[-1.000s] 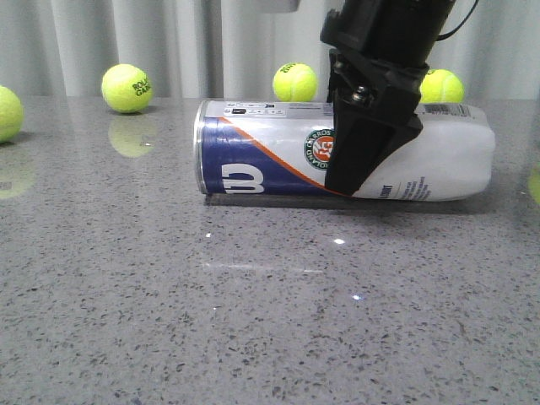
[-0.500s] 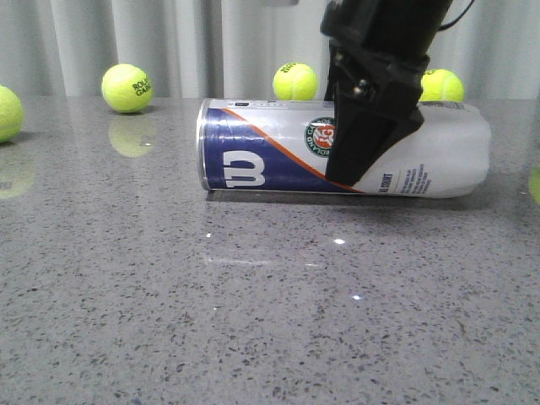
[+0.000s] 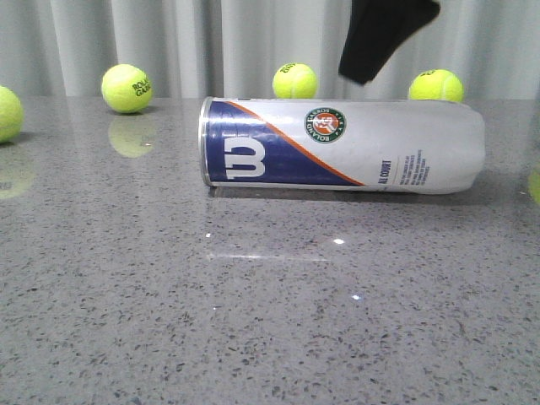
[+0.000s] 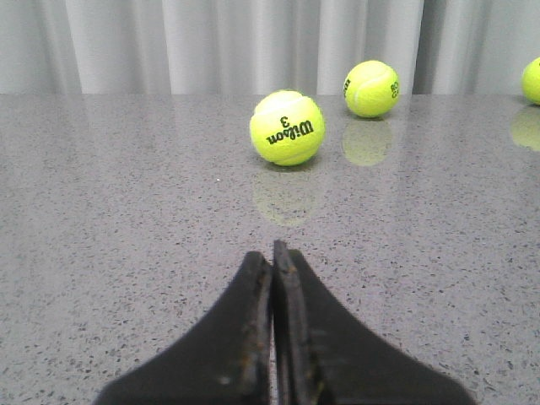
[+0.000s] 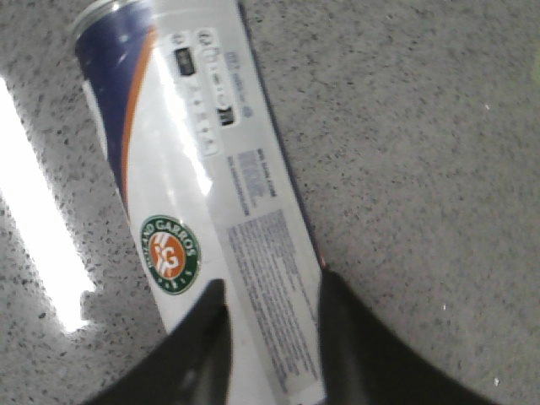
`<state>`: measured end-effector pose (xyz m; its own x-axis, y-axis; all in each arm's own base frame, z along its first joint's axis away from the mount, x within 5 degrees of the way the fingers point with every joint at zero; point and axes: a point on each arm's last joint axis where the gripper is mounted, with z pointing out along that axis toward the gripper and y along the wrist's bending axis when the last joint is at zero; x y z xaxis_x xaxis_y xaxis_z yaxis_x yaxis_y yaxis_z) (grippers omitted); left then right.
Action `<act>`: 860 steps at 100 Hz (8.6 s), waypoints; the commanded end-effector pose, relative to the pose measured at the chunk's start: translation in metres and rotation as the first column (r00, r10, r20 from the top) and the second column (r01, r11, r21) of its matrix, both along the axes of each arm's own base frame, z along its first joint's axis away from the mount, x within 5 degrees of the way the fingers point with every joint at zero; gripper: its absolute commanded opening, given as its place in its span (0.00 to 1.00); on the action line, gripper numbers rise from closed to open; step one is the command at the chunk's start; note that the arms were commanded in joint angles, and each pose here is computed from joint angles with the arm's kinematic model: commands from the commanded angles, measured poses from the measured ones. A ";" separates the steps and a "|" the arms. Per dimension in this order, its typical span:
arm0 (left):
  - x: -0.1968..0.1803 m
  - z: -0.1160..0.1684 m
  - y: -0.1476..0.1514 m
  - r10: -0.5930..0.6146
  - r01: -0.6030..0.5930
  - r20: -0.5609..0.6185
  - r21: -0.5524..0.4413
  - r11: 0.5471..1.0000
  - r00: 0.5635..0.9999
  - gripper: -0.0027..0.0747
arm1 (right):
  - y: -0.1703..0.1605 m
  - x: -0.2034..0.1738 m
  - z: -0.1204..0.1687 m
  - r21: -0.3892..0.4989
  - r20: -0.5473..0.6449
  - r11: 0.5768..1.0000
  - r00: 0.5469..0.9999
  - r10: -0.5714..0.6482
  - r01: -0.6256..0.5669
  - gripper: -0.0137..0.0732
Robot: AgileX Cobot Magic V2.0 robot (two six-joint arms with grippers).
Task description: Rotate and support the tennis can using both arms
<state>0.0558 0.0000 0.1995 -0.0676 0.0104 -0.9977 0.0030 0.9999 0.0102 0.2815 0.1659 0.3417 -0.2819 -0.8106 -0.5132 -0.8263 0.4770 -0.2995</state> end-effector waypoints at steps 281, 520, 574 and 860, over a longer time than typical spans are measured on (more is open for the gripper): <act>-0.011 0.053 -0.001 -0.009 0.013 0.053 -0.079 0.997 0.999 0.01 | -0.162 -0.214 -0.034 0.811 0.064 0.367 0.554 -0.830 0.456 0.08; 0.238 0.092 -0.206 -0.929 0.452 -0.363 -0.819 0.354 0.069 0.56 | -0.162 -0.214 -0.034 0.811 0.064 0.367 0.554 -0.830 0.456 0.08; 0.226 0.106 -0.212 -0.977 0.464 -0.201 -0.873 0.149 -0.065 0.10 | -0.162 -0.214 -0.034 0.811 0.064 0.367 0.554 -0.830 0.456 0.08; 0.140 0.222 -0.170 -0.390 0.673 -0.799 0.025 0.739 0.458 0.53 | -0.162 -0.214 -0.034 0.811 0.064 0.367 0.554 -0.830 0.456 0.08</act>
<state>0.2034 -0.1740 0.4060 -0.6176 0.6036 -0.5043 0.6837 0.7289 0.0352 0.0667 0.0047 0.2938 -0.2574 0.1553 -0.9537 -0.0216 0.9858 0.1664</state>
